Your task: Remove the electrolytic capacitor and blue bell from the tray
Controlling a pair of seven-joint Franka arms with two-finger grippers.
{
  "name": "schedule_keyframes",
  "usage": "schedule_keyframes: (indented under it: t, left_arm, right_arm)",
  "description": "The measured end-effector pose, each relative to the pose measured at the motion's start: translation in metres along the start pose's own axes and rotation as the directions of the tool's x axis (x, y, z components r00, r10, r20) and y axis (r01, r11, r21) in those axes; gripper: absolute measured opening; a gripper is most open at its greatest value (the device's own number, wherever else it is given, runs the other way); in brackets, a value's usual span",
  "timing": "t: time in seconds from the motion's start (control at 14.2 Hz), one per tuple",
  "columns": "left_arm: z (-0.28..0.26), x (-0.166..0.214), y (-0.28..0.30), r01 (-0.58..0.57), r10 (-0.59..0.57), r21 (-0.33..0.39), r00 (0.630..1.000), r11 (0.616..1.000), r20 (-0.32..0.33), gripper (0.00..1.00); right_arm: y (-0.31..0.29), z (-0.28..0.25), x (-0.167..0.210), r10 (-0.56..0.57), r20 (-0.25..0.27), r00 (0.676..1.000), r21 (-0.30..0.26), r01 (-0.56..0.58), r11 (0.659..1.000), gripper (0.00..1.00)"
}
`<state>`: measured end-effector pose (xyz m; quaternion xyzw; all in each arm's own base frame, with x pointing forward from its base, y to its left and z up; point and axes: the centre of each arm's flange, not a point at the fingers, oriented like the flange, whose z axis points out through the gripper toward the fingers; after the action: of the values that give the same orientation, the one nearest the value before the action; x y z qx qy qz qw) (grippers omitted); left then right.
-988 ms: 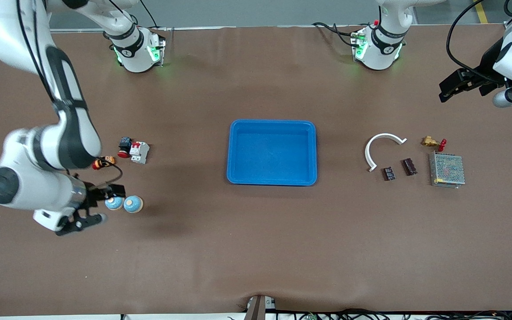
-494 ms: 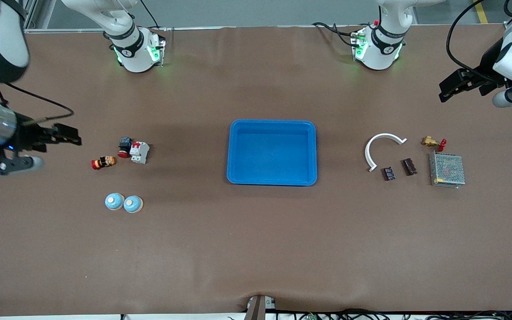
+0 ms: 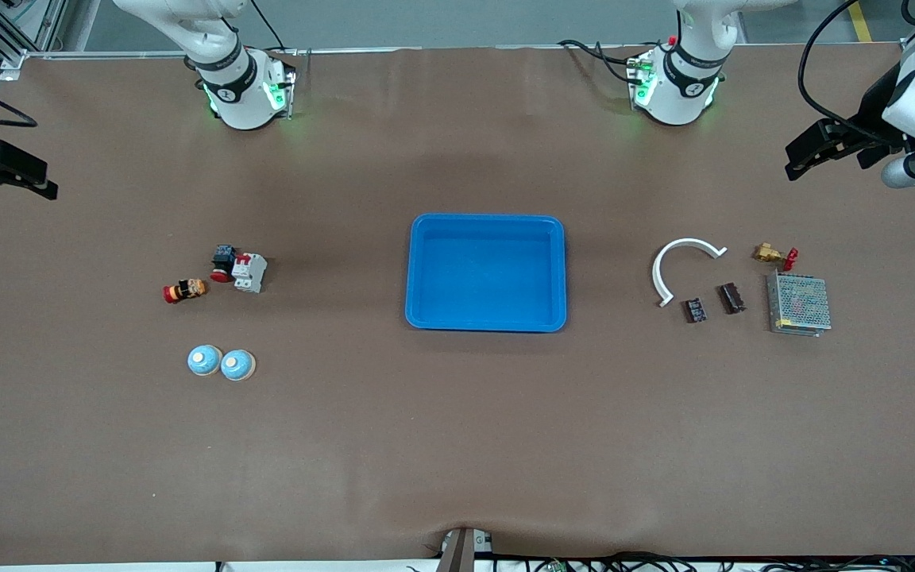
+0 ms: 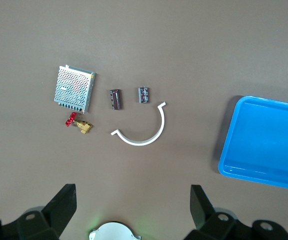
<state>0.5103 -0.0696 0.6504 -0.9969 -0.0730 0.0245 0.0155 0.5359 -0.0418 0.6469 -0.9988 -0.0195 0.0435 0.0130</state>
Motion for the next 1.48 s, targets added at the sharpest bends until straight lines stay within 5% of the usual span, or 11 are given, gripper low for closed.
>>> schedule_keyframes:
  t: [1.48]
  left_arm:
    - [-0.004,-0.001,-0.002,-0.139,0.139,0.000,0.990,0.990,-0.006,1.00]
  right_arm:
    - [0.003,0.025,-0.006,0.008,0.000,1.000,0.000,-0.008,1.000,1.00]
